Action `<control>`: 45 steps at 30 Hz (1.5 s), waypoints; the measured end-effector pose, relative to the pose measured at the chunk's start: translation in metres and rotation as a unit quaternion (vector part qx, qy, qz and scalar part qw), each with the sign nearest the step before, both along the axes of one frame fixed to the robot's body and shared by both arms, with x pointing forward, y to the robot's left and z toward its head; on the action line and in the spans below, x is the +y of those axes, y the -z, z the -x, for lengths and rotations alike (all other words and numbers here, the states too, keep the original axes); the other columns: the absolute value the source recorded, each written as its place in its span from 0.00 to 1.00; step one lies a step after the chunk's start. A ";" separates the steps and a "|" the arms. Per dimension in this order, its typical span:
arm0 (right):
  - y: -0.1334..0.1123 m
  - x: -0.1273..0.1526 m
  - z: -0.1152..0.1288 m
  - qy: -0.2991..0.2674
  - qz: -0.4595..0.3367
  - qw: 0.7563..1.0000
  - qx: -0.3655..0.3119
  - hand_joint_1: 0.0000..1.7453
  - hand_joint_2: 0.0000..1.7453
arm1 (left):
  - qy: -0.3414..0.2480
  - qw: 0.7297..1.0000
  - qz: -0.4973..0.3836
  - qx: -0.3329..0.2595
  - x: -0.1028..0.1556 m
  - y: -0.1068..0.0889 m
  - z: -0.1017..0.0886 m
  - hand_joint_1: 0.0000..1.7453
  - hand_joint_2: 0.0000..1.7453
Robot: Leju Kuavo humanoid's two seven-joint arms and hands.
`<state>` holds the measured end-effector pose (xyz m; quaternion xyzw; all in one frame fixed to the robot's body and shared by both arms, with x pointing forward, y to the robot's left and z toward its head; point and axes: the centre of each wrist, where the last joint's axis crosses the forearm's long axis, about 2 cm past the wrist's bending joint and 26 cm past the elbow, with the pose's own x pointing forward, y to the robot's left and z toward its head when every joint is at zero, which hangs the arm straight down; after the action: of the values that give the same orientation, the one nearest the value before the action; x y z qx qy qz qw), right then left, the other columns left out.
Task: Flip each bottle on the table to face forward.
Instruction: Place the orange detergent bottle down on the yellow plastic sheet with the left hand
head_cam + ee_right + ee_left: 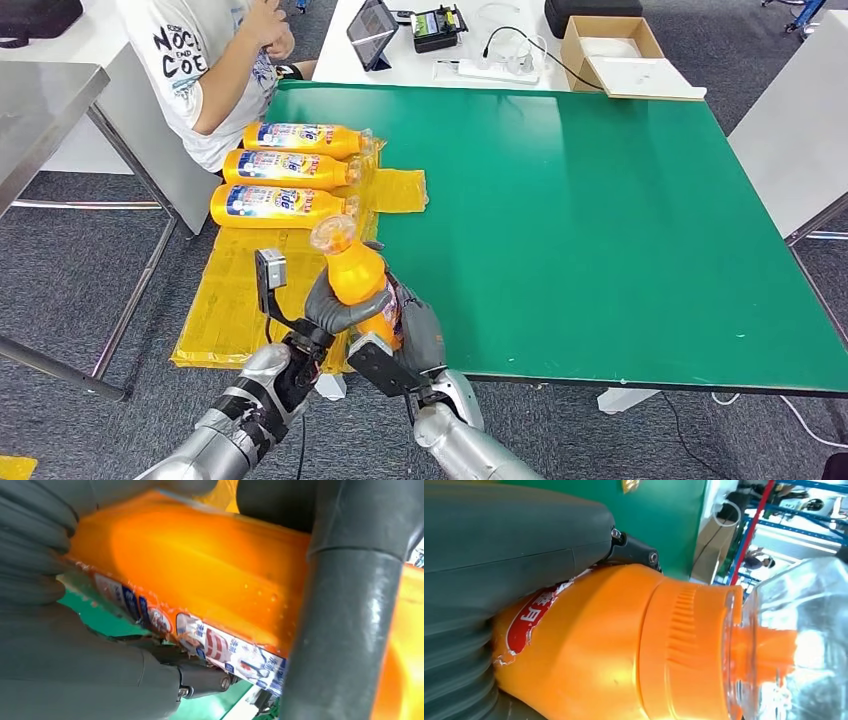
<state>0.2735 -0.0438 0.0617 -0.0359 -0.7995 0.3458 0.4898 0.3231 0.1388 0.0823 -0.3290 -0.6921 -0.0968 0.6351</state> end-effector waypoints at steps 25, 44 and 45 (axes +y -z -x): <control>-0.056 -0.025 -0.006 0.063 -0.189 0.977 -0.078 0.00 0.00 | -0.390 0.894 -0.096 -0.200 0.086 -0.067 -0.040 1.00 1.00; -0.130 -0.062 -0.008 0.155 -0.316 0.901 -0.252 0.00 1.00 | -0.108 0.648 -0.652 -0.378 0.099 -0.012 -0.054 1.00 1.00; -0.131 -0.062 -0.008 0.154 -0.317 0.901 -0.254 0.00 1.00 | -0.096 0.646 -0.659 -0.373 0.101 -0.009 -0.054 1.00 1.00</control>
<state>0.2811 -0.1063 0.1931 -0.0881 -0.9487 -0.0267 0.3026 0.3769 0.2394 0.0910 0.3085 -0.6522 -0.5802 0.3779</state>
